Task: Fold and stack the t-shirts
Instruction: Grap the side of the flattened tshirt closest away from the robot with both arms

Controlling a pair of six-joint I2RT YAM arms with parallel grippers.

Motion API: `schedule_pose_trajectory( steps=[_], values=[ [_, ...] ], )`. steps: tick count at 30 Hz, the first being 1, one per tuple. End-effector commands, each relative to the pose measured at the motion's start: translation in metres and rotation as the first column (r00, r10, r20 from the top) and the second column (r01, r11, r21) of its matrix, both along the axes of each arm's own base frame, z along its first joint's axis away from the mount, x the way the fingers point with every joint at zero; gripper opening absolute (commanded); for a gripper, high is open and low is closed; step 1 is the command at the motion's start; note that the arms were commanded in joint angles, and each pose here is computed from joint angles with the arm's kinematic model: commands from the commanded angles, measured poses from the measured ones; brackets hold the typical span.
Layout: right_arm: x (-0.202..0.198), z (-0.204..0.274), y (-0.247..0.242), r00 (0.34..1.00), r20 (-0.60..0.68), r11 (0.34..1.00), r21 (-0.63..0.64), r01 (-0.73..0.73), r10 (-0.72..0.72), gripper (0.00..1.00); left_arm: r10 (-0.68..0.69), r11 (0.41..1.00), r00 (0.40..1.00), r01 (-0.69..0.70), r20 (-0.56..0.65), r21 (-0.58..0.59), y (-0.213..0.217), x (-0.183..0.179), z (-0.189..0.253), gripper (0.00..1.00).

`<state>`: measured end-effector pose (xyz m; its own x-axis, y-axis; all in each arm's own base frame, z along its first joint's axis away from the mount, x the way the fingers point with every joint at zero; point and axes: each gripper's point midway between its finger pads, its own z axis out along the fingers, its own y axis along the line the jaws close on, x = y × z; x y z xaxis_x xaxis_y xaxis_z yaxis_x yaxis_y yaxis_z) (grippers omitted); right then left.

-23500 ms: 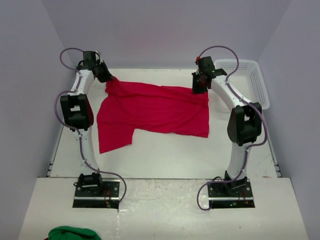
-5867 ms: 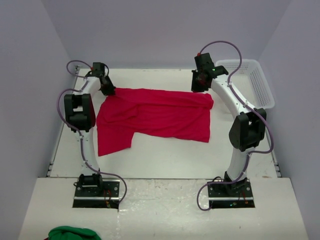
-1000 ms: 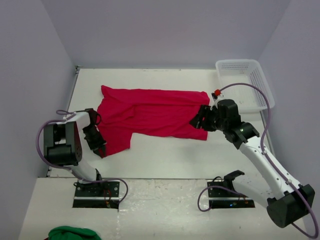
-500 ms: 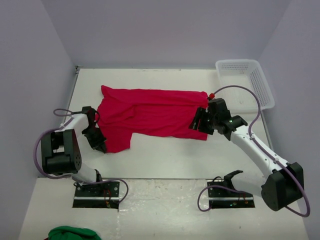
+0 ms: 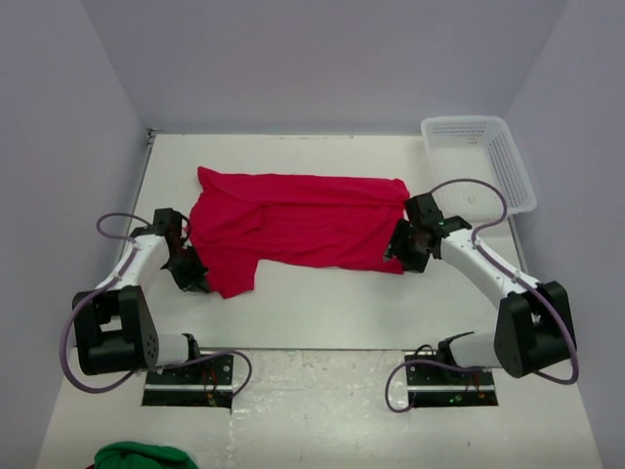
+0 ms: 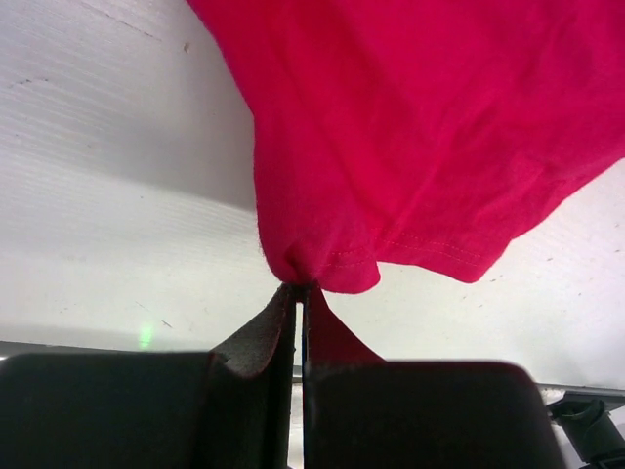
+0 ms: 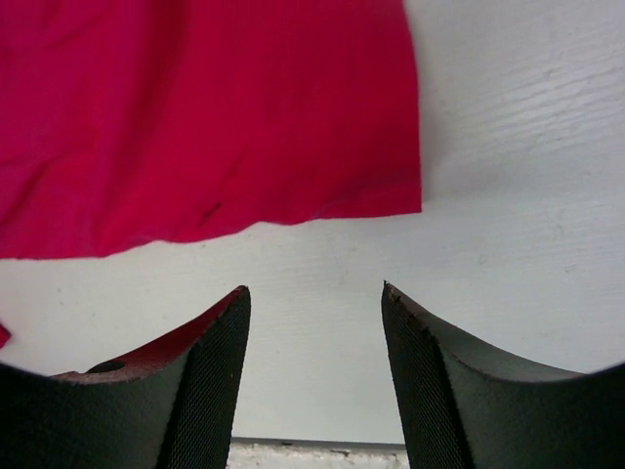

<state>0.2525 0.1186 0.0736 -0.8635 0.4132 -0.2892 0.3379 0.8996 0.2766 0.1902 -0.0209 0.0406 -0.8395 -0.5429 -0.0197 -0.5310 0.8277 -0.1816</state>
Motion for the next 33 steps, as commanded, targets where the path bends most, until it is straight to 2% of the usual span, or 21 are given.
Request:
schedule_pose_trajectory(
  steps=[1, 17, 22, 33],
  values=[
    [0.009, -0.009, -0.012, 0.996, -0.022, 0.997, -0.014, 0.082, -0.082, 0.57, 0.012, 0.999, 0.998, -0.010, 0.063, -0.044, -0.009, 0.007, 0.007, 0.00],
    [0.012, -0.044, -0.040, 0.974, -0.149, 0.985, -0.012, 0.173, -0.173, 0.54, 0.022, 0.998, 0.998, -0.018, 0.064, -0.056, -0.011, 0.008, 0.011, 0.00],
    [0.009, -0.053, -0.039, 0.968, -0.176, 0.982, 0.035, 0.186, -0.177, 0.47, 0.028, 0.998, 0.998, -0.025, 0.058, -0.053, -0.010, 0.006, 0.009, 0.00],
    [0.013, -0.055, -0.033, 0.965, -0.185, 0.977, 0.068, 0.202, -0.187, 0.43, 0.025, 0.997, 0.998, -0.021, 0.061, -0.068, -0.012, 0.011, 0.014, 0.00]
  ],
)
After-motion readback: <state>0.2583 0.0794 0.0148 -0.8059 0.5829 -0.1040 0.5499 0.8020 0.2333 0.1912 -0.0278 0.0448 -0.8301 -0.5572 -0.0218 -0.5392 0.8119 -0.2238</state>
